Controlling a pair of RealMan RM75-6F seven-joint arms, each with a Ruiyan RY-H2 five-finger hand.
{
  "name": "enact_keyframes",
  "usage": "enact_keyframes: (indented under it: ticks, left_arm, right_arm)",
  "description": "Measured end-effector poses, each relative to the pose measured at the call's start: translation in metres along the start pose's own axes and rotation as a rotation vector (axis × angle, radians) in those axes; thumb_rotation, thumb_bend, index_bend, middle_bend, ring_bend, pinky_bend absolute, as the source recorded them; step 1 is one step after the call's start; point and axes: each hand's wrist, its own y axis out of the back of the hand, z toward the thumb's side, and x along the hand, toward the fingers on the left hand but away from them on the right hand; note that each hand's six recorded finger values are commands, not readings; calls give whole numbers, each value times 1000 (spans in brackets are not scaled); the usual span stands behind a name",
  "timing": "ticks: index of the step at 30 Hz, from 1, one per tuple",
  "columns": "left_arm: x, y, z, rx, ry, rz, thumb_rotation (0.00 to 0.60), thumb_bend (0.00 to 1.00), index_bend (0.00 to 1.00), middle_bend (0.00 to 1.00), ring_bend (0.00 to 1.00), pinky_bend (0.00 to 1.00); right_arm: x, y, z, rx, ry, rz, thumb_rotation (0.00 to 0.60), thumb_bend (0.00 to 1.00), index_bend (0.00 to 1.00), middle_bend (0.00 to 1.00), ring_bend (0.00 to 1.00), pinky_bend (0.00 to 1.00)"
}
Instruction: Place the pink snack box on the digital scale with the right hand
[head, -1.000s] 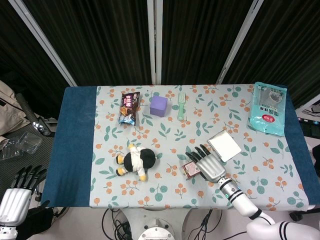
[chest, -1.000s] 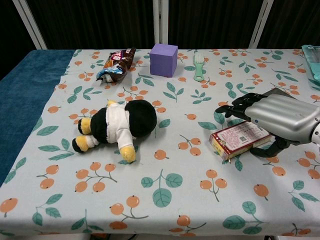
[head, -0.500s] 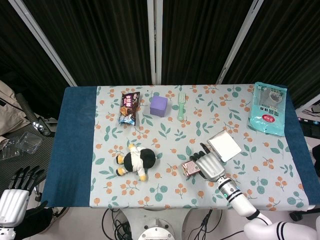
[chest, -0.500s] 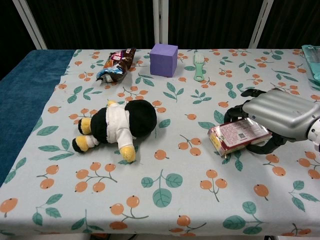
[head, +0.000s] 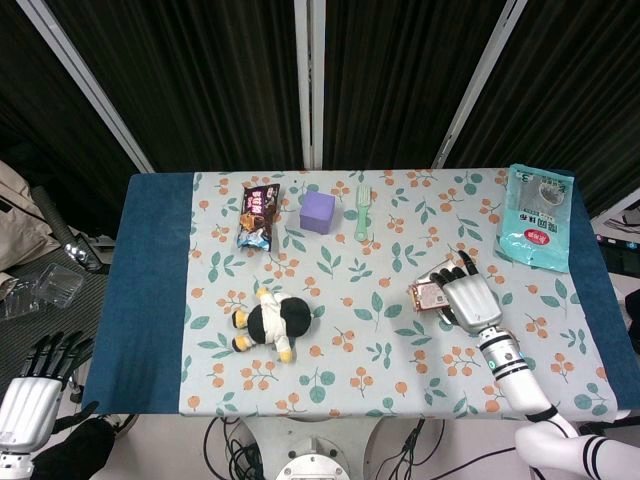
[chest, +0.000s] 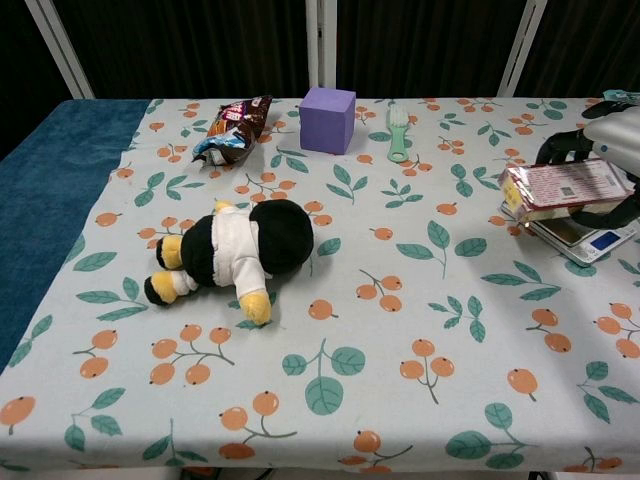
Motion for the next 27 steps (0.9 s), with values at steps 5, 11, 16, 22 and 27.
enact_keyframes:
  ticks: [5, 11, 16, 22, 27]
  left_arm:
    - [1, -3, 1, -1, -2, -6, 600, 108, 131, 60, 0, 74]
    - [2, -3, 0, 6, 5, -11, 600, 109, 130, 61, 0, 73]
    - [1, -3, 0, 8, 8, -16, 600, 109, 131, 61, 0, 74]
    - [1, -3, 0, 7, 8, -12, 600, 109, 131, 61, 0, 74]
    - [0, -1, -1, 6, 9, -7, 600, 108, 131, 61, 0, 74]
  right_arm:
    - [-4, -6, -22, 9, -55, 14, 600, 273, 445, 439, 382, 57]
    - [-12, -12, -29, 3, -73, 15, 600, 273, 399, 400, 350, 56]
    - [-19, -16, -28, 6, -67, 20, 600, 175, 189, 227, 158, 30]
    - [-19, -11, -24, -12, -50, -8, 600, 56, 0, 57, 0, 0]
    - [-14, -7, -25, -20, -44, -17, 600, 47, 0, 43, 0, 0]
